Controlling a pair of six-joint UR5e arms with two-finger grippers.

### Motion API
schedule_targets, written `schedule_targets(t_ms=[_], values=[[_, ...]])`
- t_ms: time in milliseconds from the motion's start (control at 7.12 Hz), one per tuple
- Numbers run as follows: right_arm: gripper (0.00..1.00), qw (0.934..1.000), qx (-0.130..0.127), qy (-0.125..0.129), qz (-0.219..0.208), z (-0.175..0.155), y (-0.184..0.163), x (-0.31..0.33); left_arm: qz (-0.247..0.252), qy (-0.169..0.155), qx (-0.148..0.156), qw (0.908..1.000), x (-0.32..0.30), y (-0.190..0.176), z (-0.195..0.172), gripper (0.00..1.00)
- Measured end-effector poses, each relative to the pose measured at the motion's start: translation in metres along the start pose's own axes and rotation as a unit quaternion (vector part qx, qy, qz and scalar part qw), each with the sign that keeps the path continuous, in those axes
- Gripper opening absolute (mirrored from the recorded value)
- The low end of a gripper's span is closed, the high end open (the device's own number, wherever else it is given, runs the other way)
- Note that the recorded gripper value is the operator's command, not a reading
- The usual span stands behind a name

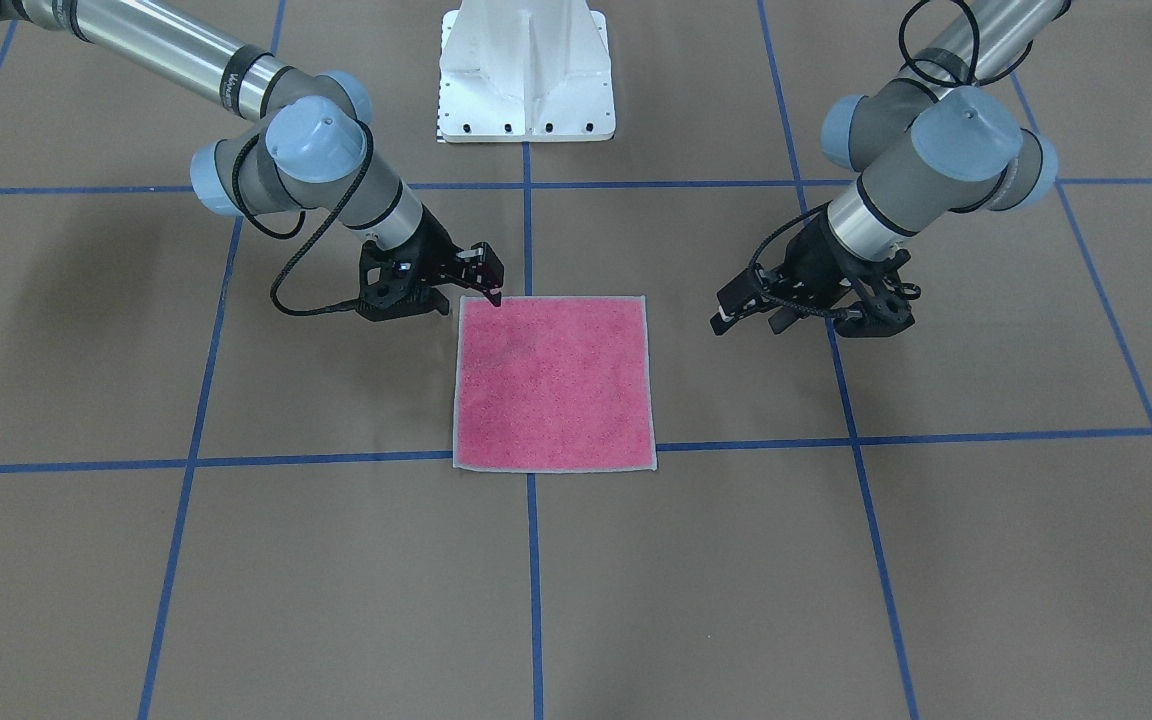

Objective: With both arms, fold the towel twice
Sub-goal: 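Pinch the towel corner nearest the right gripper with the right gripper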

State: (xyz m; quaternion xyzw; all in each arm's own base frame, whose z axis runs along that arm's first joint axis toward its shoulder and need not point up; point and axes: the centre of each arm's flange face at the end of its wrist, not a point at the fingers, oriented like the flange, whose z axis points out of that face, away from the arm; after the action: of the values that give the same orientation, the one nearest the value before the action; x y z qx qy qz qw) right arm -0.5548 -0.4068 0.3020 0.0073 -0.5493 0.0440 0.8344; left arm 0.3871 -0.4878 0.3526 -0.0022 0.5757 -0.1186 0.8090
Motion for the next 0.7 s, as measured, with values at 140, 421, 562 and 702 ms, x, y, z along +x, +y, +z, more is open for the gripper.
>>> schedule_targets(t_ms=[140, 421, 562, 702], values=[[0.77, 1.0000, -0.002, 0.000, -0.001, 0.0015, 0.0029, -0.0012, 0.000, 0.000, 0.000, 1.0000, 0.0001, 0.0001, -0.0002, 1.00], [0.78, 1.0000, -0.003, -0.001, -0.002, 0.0024, 0.0048, -0.0028, 0.000, 0.000, 0.000, 1.0000, -0.0005, 0.0003, -0.0003, 1.00], [0.78, 1.0000, -0.004, -0.001, -0.002, 0.0026, 0.0051, -0.0029, 0.000, 0.000, 0.000, 1.0000, -0.0004, 0.0004, -0.0005, 1.00], [0.78, 1.0000, -0.003, -0.001, -0.002, 0.0027, 0.0052, -0.0026, 0.000, 0.000, 0.000, 1.0000, -0.0005, 0.0004, -0.0006, 1.00]])
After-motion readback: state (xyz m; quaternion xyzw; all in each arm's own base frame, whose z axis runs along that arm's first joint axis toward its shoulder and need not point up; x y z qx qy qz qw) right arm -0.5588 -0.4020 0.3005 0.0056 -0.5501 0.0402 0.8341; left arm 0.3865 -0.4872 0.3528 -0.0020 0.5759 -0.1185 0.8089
